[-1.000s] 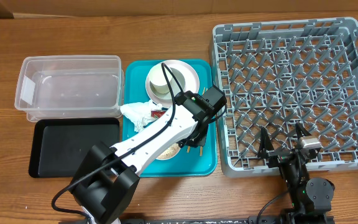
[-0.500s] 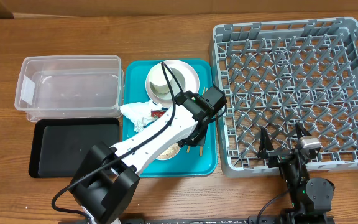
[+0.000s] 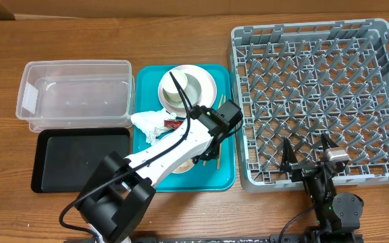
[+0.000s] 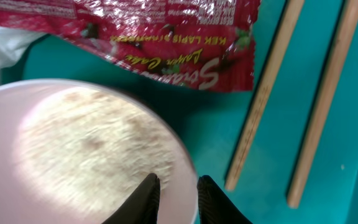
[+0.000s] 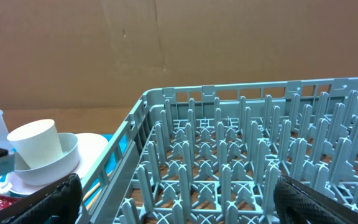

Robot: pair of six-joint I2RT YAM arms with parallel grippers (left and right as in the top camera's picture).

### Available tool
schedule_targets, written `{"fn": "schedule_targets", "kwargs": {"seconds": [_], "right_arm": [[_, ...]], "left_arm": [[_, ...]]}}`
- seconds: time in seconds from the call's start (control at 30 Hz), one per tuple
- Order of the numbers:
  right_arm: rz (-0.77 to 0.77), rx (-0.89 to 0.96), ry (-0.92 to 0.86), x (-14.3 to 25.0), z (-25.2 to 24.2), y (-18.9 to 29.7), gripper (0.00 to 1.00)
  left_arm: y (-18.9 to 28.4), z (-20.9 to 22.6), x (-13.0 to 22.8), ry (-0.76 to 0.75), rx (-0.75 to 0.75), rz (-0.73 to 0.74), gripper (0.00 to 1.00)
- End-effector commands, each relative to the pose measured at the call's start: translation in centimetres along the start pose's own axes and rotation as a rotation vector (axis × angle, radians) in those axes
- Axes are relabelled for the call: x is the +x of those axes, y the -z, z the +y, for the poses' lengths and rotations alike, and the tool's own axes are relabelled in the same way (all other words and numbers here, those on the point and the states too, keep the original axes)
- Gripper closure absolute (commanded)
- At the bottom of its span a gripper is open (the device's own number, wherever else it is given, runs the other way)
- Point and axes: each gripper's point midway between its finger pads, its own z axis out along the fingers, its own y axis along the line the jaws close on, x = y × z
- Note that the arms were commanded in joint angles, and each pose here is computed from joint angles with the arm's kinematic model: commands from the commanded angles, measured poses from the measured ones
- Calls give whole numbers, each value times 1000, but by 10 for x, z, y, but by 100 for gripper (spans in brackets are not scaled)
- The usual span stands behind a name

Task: Sort waste into correct bins and load items into the dishwasher
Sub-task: 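Lower the left gripper and grasp the rim of the pink bowl, then lift the pink bowl and carry it left over the black tray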

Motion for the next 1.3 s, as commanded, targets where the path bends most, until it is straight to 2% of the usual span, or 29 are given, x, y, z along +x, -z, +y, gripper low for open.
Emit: {"fn": "schedule_targets", "kwargs": {"seconds": [0.0,0.37,0.57,0.63,0.8,1.0,1.27], "right_arm": [[-3,1,-1,2,-1,0,0],[-3,1,-1,2,-1,0,0],[-3,1,-1,2,-1,0,0],[-3,1,0,2,-1,0,0],[-3,1,-1,2,-1,0,0],[-3,1,-1,2,-1,0,0],[-3,1,-1,2,-1,0,0]], "left_arm": [[-15,8,7,36,-46,6,76],[-16,9,8,23,-49,9,78],[-16,10,14,16,-55,37,87],[-16,10,14,9,-55,36,96],[-11,10,12,-10,-46,28,96],[15,16,8,-19,-11,-21,96],[66,43,6,-20,5,-126,96]]}}
